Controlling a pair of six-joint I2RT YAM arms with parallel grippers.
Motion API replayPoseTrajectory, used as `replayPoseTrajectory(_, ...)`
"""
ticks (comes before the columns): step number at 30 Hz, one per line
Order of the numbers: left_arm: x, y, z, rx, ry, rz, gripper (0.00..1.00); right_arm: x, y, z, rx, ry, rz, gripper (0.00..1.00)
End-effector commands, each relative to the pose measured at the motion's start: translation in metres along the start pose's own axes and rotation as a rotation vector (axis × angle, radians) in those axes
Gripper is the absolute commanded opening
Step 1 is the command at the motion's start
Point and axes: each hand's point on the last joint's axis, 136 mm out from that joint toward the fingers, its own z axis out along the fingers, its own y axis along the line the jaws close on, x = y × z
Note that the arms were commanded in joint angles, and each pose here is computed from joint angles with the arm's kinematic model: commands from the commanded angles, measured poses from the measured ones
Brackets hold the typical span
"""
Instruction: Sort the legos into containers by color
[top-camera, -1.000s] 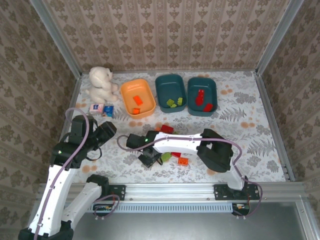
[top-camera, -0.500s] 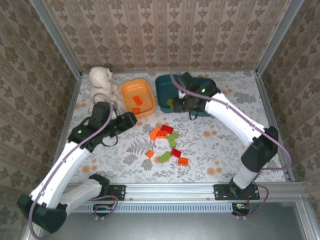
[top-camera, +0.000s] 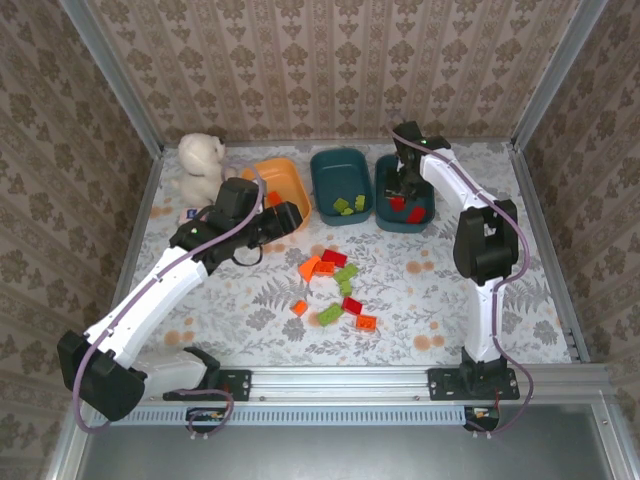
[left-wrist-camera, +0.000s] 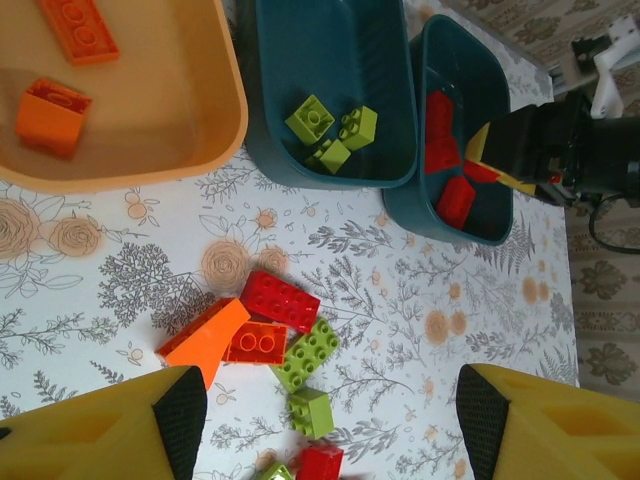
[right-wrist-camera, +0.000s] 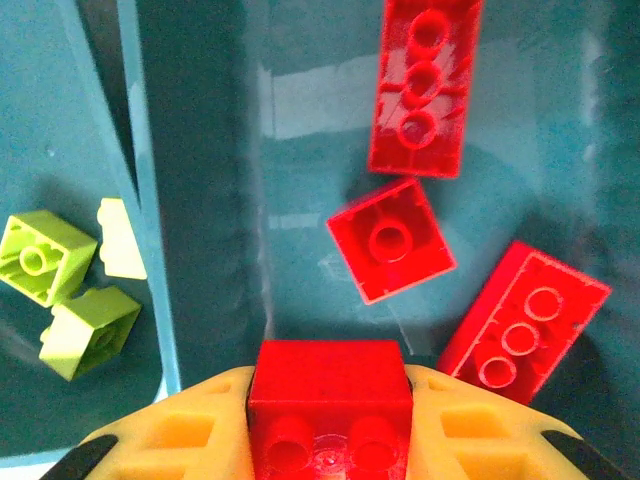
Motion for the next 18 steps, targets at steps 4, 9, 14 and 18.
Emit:
replayPoseTrajectory(4,-0.008,-0.008,0.002,0.012,-0.020,0.016,0.70,0.015,0.008,0.020,-0.043,0.085,0.044,0.31)
replayPoseTrajectory(9,-0.009,-0.013,0.004,0.022,-0.012,0.029,0.70,0.020,0.004,0.035,-0.029,0.119,0.082,0.31)
replayPoseTrajectory(14,-0.007,-0.012,0.002,0.016,-0.007,0.037,0.70,0.022,0.000,0.045,-0.027,0.136,0.105,0.31)
replayPoseTrajectory(18,-0.005,-0.009,-0.002,0.000,-0.002,0.047,0.70,0.025,-0.001,0.054,-0.021,0.165,0.109,0.34)
